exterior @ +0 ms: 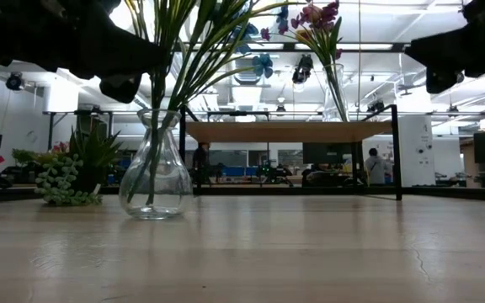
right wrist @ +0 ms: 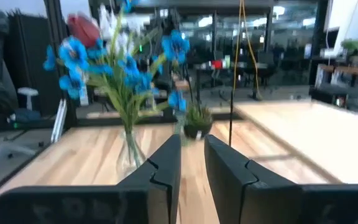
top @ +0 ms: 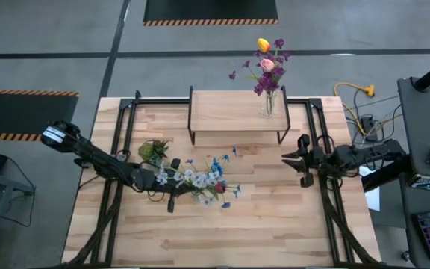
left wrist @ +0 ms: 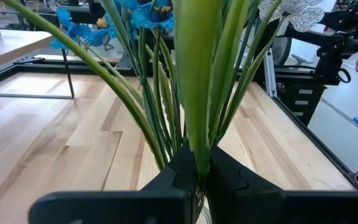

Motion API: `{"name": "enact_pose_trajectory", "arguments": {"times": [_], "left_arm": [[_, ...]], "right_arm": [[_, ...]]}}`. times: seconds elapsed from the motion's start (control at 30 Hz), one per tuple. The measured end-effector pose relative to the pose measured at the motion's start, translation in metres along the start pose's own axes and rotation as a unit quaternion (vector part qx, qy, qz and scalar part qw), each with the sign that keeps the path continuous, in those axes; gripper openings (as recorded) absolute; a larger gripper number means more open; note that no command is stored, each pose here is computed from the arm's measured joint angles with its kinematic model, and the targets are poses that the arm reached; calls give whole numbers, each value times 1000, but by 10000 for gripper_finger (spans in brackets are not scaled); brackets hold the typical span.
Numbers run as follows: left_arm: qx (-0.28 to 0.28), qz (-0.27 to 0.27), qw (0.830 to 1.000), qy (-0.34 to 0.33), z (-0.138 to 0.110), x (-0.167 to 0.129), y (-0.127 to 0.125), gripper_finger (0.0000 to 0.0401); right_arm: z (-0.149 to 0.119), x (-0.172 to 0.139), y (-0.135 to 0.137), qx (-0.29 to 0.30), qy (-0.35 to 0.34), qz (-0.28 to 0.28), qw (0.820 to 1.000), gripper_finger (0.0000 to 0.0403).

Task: Pick and place flowers into a vace then onto a shelf
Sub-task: Put the white flower into the transparent vase, then put the transparent vase on the shelf

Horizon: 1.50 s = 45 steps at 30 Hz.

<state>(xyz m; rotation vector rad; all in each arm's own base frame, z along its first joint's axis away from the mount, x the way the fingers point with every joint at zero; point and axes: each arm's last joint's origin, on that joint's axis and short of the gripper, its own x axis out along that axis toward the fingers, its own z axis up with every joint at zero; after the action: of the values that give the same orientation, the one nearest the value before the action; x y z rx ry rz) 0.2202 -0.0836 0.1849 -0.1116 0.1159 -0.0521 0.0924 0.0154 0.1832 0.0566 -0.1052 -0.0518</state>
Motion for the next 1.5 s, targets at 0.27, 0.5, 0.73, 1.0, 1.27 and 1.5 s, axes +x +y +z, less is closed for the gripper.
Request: {"name": "enact_pose_trajectory", "arguments": {"times": [0.27,0.5,0.73,1.0,1.27,1.5], "left_arm": [[0,1,1000,2,-1,0,0,12],[-10,1,1000,3,-1,0,0,90],[-5,1,1000,4,1,-3,1,171],[-2,1,1000,12,15,-20,5,187],[-70,35,989,129,2,-45,15,187],[-77,39,982,166,-17,-44,18,187]], "right_arm": [[-7,1,0,21,24,-2,999,59],[-4,1,0,10,13,-1,1000,63],[5,0,0,5,0,-1,1000,59],[5,0,0,-2,1,-1,1000,63],[4,0,0,-2,4,0,1000,60],[4,0,0,-2,4,0,1000,65]]}}
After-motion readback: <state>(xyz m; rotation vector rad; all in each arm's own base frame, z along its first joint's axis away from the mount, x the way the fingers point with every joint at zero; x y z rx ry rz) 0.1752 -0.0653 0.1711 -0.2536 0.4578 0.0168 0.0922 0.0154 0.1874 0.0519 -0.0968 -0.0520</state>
